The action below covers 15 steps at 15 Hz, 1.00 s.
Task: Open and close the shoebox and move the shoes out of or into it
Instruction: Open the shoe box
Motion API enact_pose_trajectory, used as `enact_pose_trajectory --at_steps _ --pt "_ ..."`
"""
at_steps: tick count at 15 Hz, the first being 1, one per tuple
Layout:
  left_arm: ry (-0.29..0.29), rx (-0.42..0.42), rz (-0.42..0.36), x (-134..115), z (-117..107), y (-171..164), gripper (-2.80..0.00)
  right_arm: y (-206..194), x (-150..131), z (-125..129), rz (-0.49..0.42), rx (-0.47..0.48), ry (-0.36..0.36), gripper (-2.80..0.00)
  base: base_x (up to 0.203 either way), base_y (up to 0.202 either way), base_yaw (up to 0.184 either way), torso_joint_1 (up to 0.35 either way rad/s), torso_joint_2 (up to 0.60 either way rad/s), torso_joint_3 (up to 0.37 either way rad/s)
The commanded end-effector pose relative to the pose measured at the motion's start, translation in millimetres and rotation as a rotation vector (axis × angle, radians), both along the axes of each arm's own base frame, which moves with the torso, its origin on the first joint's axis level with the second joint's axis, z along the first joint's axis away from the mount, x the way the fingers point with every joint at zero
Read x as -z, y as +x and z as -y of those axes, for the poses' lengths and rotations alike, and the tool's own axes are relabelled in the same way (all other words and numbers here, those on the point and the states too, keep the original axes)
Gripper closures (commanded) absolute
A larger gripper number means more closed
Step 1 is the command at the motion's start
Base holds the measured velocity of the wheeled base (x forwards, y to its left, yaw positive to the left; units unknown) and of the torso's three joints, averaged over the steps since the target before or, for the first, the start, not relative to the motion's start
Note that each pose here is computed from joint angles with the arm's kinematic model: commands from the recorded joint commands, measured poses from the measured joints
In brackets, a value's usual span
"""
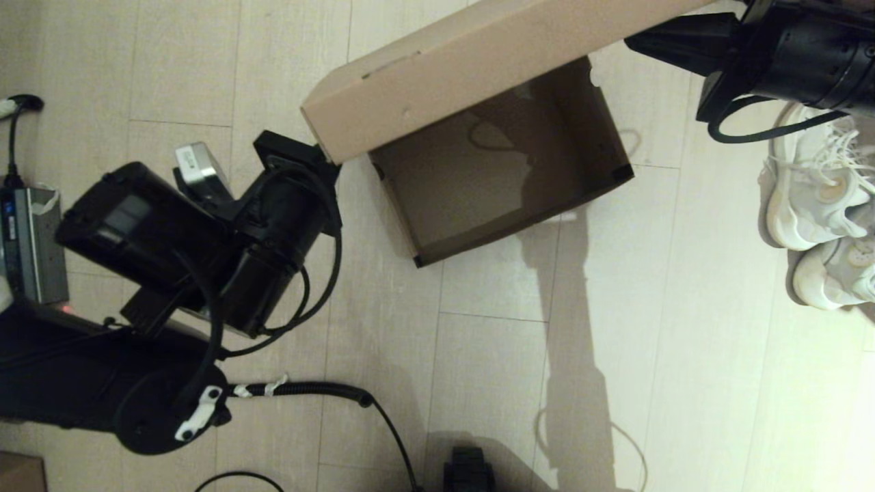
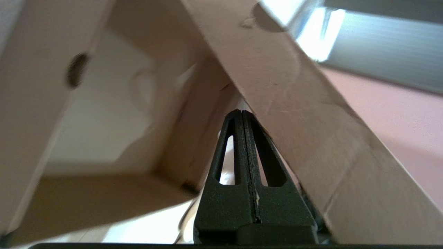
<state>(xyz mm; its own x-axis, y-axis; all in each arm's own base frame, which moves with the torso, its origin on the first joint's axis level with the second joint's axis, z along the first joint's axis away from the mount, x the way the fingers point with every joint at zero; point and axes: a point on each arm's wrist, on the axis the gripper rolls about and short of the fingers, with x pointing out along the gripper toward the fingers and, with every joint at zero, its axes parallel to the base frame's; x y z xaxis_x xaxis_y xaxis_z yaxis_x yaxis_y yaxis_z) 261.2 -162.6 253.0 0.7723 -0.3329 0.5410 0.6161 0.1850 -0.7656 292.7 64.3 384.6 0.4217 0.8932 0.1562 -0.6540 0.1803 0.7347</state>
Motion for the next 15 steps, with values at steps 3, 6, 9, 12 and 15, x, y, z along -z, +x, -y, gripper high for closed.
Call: enact_pose_trajectory --at_steps 3,6,9,12,15 --pt "-0.051 0.004 0.103 -26 -2 8 0.0 0 1 -3 -0.008 -0.016 0.0 0.0 0.0 0.0 0.0 0.0 0.0 0.0" --pt "-0.059 0.016 0.155 -42 -2 15 0.0 0 -2 -3 -0.001 -0.016 -0.001 0.0 0.0 0.0 0.0 0.0 0.0 0.0" --pt "-0.062 0.007 0.192 -66 -6 23 0.0 2 14 -4 -0.03 -0.012 -0.025 0.0 0.0 0.0 0.0 0.0 0.0 0.0" --pt "-0.057 0.001 0.225 -88 -10 32 0.0 8 53 -10 0.001 0.011 -0.153 0.0 0.0 0.0 0.0 0.0 0.0 0.0" --pt "-0.022 -0.018 0.261 -97 -22 56 0.0 15 91 -36 0.057 0.209 -0.358 0.0 0.0 0.0 0.0 0.0 0.0 0.0"
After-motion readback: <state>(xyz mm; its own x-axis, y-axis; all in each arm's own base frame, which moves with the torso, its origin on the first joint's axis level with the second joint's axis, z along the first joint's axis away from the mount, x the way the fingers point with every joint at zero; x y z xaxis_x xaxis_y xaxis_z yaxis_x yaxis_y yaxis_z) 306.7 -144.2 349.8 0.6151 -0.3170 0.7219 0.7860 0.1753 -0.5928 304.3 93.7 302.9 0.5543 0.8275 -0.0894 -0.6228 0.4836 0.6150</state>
